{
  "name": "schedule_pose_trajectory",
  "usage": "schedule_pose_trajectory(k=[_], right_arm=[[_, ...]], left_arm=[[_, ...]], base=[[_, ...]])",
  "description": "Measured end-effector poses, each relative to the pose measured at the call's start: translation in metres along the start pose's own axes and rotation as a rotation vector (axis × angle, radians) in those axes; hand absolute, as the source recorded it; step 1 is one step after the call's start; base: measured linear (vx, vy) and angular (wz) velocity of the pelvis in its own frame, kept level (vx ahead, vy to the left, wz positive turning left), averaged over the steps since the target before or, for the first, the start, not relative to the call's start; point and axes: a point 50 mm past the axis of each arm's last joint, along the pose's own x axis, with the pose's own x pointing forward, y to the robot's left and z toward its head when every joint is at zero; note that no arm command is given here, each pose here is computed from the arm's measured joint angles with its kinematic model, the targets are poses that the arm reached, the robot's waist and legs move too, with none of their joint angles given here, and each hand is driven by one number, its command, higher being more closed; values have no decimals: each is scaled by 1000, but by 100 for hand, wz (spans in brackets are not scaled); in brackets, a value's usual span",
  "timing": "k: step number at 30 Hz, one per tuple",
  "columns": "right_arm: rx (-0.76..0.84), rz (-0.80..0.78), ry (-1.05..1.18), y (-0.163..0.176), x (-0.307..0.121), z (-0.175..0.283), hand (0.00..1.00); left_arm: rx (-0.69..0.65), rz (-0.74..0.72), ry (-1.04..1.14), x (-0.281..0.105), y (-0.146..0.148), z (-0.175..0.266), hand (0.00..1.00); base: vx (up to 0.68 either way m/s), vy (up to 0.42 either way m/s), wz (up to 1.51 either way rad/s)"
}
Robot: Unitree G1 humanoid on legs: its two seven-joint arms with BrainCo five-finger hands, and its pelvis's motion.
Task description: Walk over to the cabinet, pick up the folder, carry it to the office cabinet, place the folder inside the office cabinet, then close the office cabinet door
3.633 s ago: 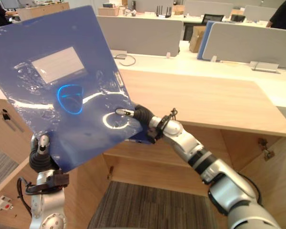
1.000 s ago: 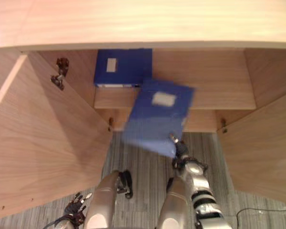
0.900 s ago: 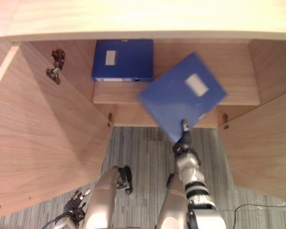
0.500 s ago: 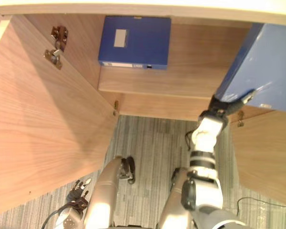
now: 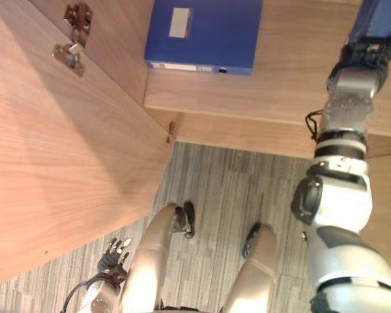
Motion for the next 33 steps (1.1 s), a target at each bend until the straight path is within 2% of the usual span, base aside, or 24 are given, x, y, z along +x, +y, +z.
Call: schedule_pose_trajectory(k=[5, 10, 17, 18, 27, 33], right_arm=[[-119, -67, 70, -3, 2, -16, 100], [-143, -139, 97, -13, 3, -21, 100], [-131, -149, 113, -7, 2, -28, 100], [-136, -155, 118, -8, 1, -30, 0], [-188, -120, 114, 1, 1, -32, 0], [-472, -10, 97, 7, 0, -36, 0]], left_arm=[[-9, 5, -14, 0, -4, 1, 0], [-23, 13, -33, -1, -8, 3, 0], [-48, 20, -48, 0, -12, 7, 0], [-53, 22, -53, -1, -14, 8, 0], [-60, 14, -64, -1, -17, 10, 0], [-58, 12, -76, -1, -16, 12, 0]], base=[[8, -5, 3], [0, 0, 0], [0, 0, 0], [0, 0, 0], [0, 0, 0], [0, 0, 0]])
